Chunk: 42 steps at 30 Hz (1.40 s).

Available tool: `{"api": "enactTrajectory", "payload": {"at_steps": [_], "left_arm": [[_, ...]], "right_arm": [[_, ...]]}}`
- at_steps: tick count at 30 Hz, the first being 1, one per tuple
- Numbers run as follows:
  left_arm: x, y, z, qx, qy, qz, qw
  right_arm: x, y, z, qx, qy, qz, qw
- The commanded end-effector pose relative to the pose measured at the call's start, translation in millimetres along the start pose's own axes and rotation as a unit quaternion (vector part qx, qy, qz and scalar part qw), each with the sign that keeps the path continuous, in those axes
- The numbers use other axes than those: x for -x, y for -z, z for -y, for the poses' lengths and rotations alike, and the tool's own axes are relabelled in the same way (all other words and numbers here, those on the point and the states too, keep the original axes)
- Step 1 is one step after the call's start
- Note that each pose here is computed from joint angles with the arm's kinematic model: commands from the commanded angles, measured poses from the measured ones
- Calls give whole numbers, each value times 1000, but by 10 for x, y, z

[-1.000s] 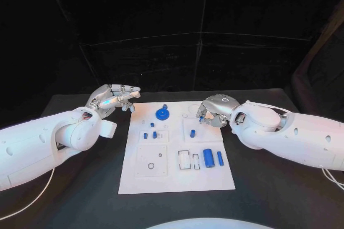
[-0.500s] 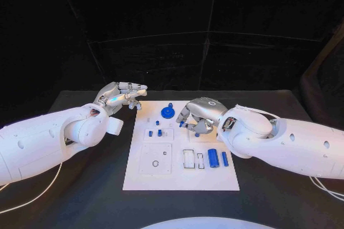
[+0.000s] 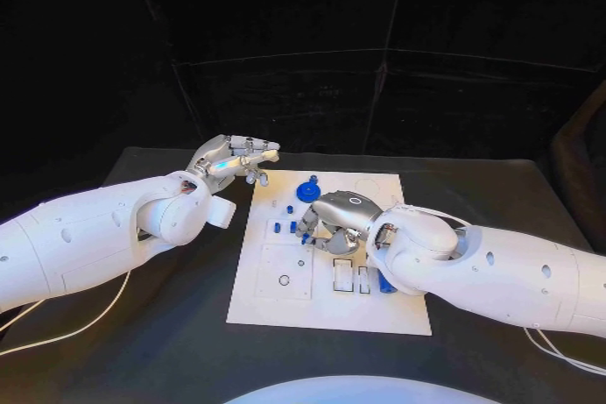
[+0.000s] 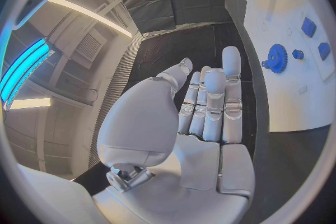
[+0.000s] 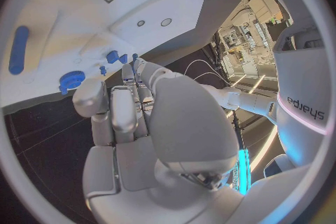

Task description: Assemble the parts on the task board

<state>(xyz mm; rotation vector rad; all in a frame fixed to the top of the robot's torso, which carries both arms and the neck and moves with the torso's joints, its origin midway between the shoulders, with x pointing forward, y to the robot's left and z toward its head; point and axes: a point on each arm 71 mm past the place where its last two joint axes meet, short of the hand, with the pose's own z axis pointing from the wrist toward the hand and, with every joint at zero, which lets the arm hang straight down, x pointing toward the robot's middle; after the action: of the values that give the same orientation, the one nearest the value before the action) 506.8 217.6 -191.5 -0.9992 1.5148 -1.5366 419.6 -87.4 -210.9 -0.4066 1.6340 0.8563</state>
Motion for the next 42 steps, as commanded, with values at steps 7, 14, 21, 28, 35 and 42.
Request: {"api": "enactTrajectory", "payload": {"at_steps": [7,14,21,28,35,42], "left_arm": [[-30,-14,18,-5,4,-5,1000],[-35,-19,17,-5,4,-6,1000],[-33,-21,15,-5,4,-6,1000],[-28,-22,14,-5,4,-6,1000],[-22,-23,12,-4,4,-5,1000],[-19,-23,9,-3,4,-6,1000]], "right_arm": [[-159,-42,-31,6,31,-41,999],[-238,-38,-59,9,35,-52,998],[-287,-35,-68,10,38,-67,997],[-306,-41,-79,11,39,-71,997],[-316,-48,-97,15,44,-67,997],[-324,-62,-97,15,48,-62,997]]}}
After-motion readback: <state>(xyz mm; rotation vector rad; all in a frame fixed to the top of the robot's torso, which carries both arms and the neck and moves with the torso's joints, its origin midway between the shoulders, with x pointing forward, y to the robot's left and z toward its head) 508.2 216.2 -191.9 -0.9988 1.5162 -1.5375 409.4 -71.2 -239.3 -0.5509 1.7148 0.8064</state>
